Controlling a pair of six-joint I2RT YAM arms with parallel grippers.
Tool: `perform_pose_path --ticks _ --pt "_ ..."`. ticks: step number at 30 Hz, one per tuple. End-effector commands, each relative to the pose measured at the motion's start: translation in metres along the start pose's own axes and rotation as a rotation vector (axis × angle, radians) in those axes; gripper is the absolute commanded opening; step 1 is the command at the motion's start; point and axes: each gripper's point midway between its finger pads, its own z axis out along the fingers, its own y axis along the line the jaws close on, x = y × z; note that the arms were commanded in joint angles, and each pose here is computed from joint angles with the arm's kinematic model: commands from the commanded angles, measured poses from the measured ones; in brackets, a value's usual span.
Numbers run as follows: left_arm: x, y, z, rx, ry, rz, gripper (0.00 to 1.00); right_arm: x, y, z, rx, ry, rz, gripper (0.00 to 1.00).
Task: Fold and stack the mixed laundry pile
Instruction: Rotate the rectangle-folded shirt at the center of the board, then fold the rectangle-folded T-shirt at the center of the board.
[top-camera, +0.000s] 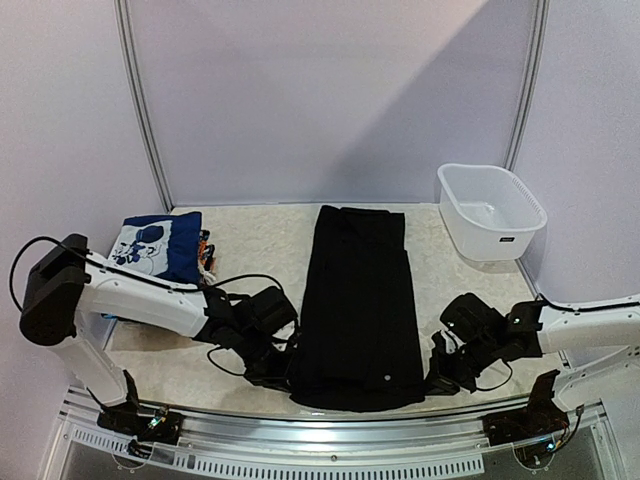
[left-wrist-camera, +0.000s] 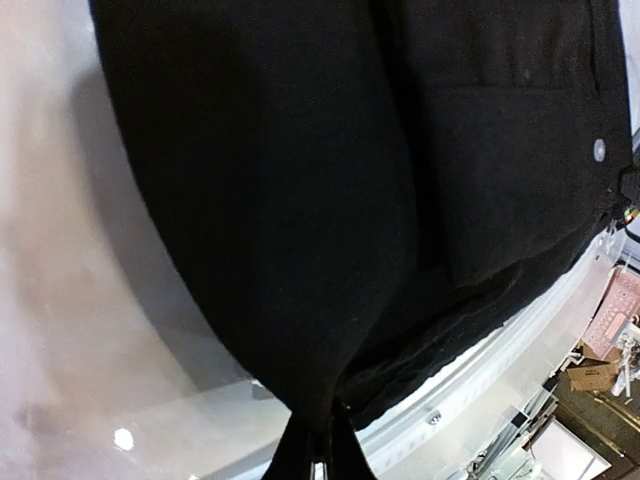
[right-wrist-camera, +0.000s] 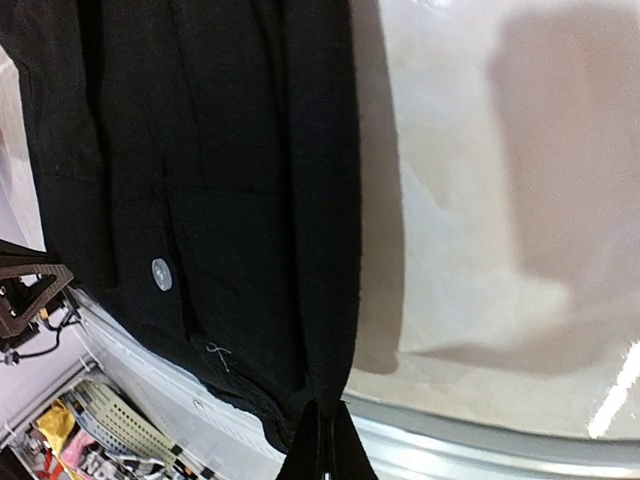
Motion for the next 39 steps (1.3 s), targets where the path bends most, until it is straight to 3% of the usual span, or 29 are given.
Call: perform_pose_path --ticks 1,15,20,29,39 --pt "0.016 -0.010 -0.002 -0.051 -0.043 -0.030 0.00 0.023 -0.036 -0.012 0.109 0.068 -0.021 0.00" --pt "0.004 -0.054 -0.038 -0.079 -0.120 0.050 0.00 0.019 -0.018 -0.043 -0.019 -0.036 -0.016 0.00" --pt "-0.020 -0.069 -0.072 -0.097 -0.165 0.076 0.00 -0.002 0.004 -0.077 0.042 -0.159 -0.071 0.00" --pt "-0.063 -0.086 -0.119 -0.004 -0.253 0.002 0.00 -0.035 0.045 -0.118 0.096 -0.292 -0.138 0.00" --pt "-0.113 -0.092 -0.147 0.067 -0.340 -0.033 0.00 -0.081 0.077 -0.145 0.115 -0.361 -0.158 0.00"
